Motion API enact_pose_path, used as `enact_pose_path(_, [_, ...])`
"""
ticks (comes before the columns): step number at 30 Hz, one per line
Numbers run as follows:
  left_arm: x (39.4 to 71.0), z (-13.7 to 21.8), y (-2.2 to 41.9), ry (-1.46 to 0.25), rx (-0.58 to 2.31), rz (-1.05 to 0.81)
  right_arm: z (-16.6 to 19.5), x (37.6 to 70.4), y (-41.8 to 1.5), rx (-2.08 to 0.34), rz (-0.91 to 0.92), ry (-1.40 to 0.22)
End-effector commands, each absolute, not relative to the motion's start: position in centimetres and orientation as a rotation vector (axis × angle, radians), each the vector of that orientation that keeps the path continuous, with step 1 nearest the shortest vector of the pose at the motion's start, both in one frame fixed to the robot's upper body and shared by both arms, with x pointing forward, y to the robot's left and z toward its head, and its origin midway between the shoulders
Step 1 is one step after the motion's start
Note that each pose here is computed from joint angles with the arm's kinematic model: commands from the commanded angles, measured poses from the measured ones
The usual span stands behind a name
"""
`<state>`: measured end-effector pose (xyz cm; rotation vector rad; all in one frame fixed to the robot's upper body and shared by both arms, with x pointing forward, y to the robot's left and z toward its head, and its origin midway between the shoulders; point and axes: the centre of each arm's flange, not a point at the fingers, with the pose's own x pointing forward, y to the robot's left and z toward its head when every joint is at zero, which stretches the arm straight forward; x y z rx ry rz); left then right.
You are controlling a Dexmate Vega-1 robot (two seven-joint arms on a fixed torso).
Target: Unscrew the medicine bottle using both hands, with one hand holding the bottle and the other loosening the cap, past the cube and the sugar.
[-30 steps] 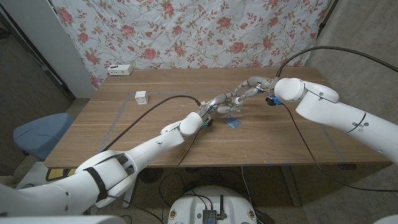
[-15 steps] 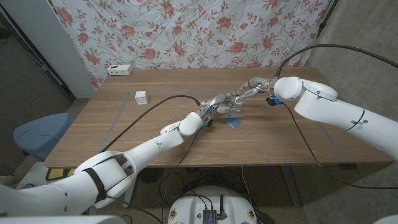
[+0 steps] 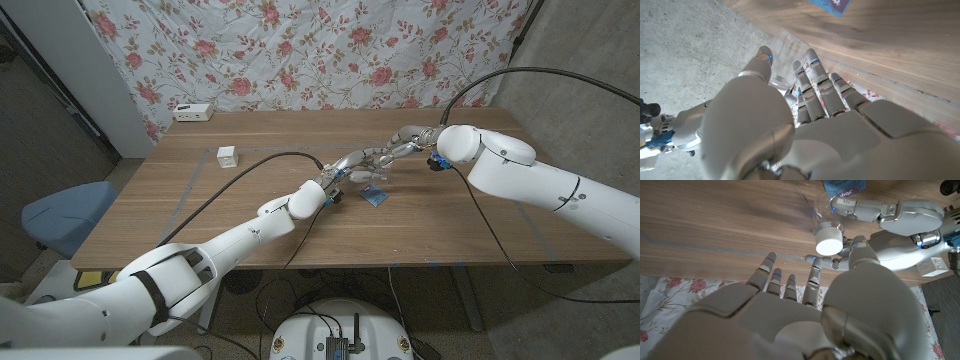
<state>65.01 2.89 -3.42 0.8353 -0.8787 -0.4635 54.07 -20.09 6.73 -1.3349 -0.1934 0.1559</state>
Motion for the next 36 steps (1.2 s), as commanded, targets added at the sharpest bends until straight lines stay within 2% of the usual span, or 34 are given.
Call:
enact_pose_path(1, [64.9, -3.4, 3.0, -0.879, 0.840, -0.457, 6.3, 54.1, -19.8, -1.354, 0.124, -0.186])
enact_pose_path(36, [64.3, -3.9, 3.8, -0.883, 0.835, -0.449, 5.3, 53.8, -19.2, -1.362, 0.056, -0.197])
